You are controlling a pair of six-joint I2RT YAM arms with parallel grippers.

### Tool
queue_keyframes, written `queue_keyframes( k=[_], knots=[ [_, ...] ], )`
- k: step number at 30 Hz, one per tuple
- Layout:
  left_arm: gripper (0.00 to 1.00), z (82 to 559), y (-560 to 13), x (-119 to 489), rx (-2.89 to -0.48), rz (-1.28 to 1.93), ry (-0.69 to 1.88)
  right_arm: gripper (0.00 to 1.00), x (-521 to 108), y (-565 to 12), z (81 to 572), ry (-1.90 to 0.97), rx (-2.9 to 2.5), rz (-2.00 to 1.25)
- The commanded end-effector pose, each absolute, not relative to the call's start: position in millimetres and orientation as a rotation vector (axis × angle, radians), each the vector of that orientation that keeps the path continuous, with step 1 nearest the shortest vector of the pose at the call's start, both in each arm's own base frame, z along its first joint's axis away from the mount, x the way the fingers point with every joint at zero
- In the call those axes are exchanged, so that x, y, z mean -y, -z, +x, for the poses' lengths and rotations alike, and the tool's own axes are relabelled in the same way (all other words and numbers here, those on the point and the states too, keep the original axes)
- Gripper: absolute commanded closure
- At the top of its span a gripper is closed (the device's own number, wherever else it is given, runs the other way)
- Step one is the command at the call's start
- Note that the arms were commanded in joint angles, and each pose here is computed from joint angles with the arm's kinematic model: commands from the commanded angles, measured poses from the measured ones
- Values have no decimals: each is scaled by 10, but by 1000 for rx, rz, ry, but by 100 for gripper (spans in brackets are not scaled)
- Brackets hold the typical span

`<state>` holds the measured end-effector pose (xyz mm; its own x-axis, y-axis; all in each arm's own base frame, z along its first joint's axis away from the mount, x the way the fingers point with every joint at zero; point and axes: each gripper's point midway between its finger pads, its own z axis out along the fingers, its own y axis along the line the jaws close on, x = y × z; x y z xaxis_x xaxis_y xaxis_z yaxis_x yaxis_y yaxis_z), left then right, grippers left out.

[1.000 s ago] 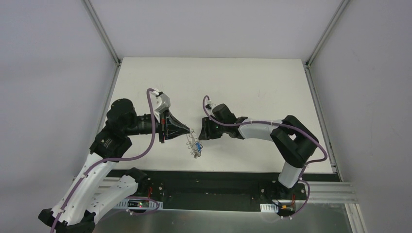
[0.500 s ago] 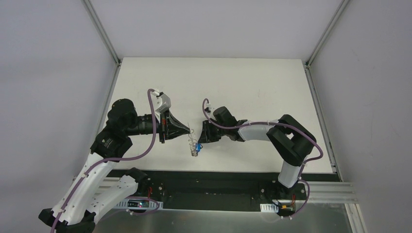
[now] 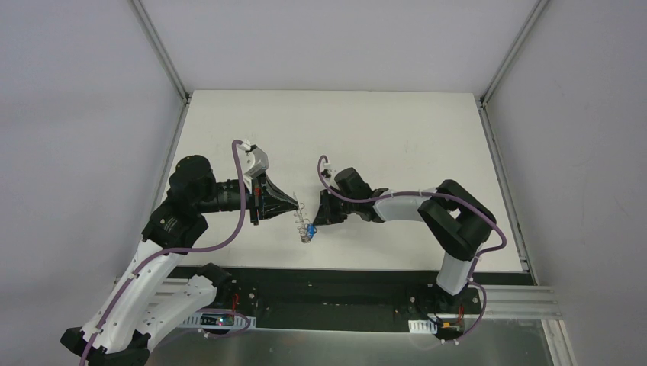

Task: Put the keys on the keyring

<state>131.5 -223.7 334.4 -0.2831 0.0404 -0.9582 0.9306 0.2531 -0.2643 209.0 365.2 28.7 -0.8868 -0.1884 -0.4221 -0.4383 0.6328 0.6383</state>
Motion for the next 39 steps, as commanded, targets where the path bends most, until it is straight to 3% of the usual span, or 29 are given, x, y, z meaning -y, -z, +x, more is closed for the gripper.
queue_keyframes(
  k=[1, 3, 17, 29, 39],
  knots=[
    [100, 1319, -3413, 2224, -1525, 943, 1153, 94, -3687, -278, 2040, -1152, -2544, -525],
    [100, 1319, -3411, 2225, -1526, 943, 1154, 100, -3704, -288, 2042, -1168, -2541, -525],
    [100, 1308, -3426, 2219, -1519, 944, 1151, 100, -3544, -1006, 1914, -1177, -2306, -611],
    [100, 1298, -3489, 2221, -1497, 951, 1151, 100, -2996, -2208, 1498, -1049, -1998, -863],
    [100, 1295, -3569, 2247, -1456, 954, 1167, 100, -2770, -3101, 1062, -1105, -1815, -1097]
  ],
)
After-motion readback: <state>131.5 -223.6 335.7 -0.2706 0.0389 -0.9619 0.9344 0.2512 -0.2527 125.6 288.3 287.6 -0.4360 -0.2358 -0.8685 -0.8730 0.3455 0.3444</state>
